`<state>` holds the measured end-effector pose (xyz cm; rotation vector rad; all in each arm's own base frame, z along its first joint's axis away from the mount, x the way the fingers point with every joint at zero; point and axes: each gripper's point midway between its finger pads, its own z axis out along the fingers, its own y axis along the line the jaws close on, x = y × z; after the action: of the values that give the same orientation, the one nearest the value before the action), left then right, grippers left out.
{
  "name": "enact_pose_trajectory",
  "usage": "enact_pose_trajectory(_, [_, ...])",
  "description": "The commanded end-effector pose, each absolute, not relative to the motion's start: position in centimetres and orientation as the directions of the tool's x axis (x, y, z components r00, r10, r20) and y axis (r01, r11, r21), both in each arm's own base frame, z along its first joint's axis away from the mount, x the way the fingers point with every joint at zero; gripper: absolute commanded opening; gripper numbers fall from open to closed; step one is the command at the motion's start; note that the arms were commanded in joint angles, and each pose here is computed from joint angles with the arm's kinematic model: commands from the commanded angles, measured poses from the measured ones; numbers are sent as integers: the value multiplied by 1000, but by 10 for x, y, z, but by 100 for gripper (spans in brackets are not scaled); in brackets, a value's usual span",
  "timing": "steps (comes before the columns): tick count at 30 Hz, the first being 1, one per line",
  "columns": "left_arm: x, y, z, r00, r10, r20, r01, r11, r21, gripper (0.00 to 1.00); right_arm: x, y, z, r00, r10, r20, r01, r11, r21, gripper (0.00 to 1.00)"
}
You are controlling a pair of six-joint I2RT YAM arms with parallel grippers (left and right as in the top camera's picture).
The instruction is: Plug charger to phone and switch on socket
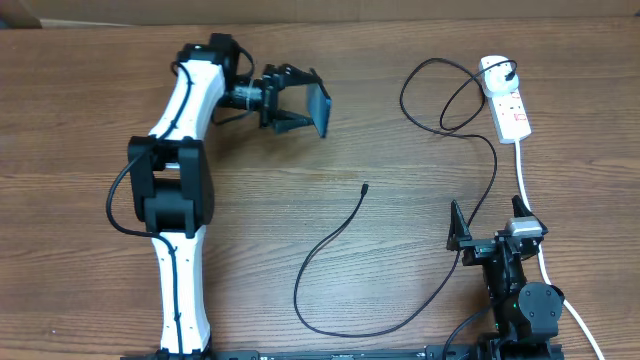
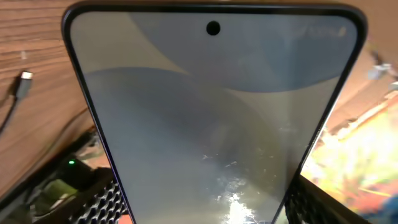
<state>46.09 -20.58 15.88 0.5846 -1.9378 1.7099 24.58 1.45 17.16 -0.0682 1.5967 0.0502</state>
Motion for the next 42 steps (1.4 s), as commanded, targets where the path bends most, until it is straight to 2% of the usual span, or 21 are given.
enact_pose_trajectory(1, [470, -194, 177, -795, 43, 605, -605, 19, -796, 70, 246, 14, 170, -23, -7, -1000, -70, 998, -5, 100])
enact_pose_trajectory(12, [466, -178, 179, -742, 16, 671, -671, -1, -742, 68, 246, 15, 170, -22, -6, -1000, -72, 997, -4, 100])
enact_pose_trajectory(15, [462, -178, 179, -749, 15, 662, -663, -1, -749, 67, 244, 33, 173, -10, -6, -1000, -176, 984, -4, 100])
enact_pose_trajectory(17, [459, -178, 180, -758, 15, 652, -652, -2, -758, 67, 234, 66, 178, 13, -4, -1000, -373, 928, -9, 100])
enact_pose_trajectory(20, [451, -178, 183, -764, 14, 645, -645, -3, -764, 66, 196, 123, 183, 42, -3, -999, -704, 709, -31, 100])
enact_pose_trajectory(21, [447, -178, 185, -769, 13, 639, -639, -2, -769, 66, 184, 134, 191, 85, -1, -996, -764, 642, -66, 100])
enact_pose_trajectory(23, [447, -178, 185, -795, 13, 607, -607, -3, -795, 64, 172, 143, 203, 153, 7, -988, -807, 577, -122, 100])
enact_pose_trajectory(27, [446, -181, 185, -800, 19, 600, -600, 1, -800, 63, 169, 137, 240, 122, 184, -975, -808, 589, 10, 100])
enact_pose_trajectory(32, [441, -193, 186, -799, 40, 600, -600, 17, -800, 62, 157, 136, 282, 156, 217, -964, -811, 585, 0, 100])
enact_pose_trajectory(35, [437, -202, 186, -794, 56, 606, -605, 29, -795, 63, 163, 133, 301, 82, 211, -974, -792, 607, 65, 100])
enact_pose_trajectory(39, [432, -212, 187, -793, 76, 605, -603, 44, -796, 63, 190, 127, 318, -148, 209, -967, -736, 629, 249, 100])
enact_pose_trajectory(42, [428, -218, 189, -795, 87, 601, -599, 52, -799, 63, 201, 139, 333, -269, 185, -945, -780, 534, 326, 100])
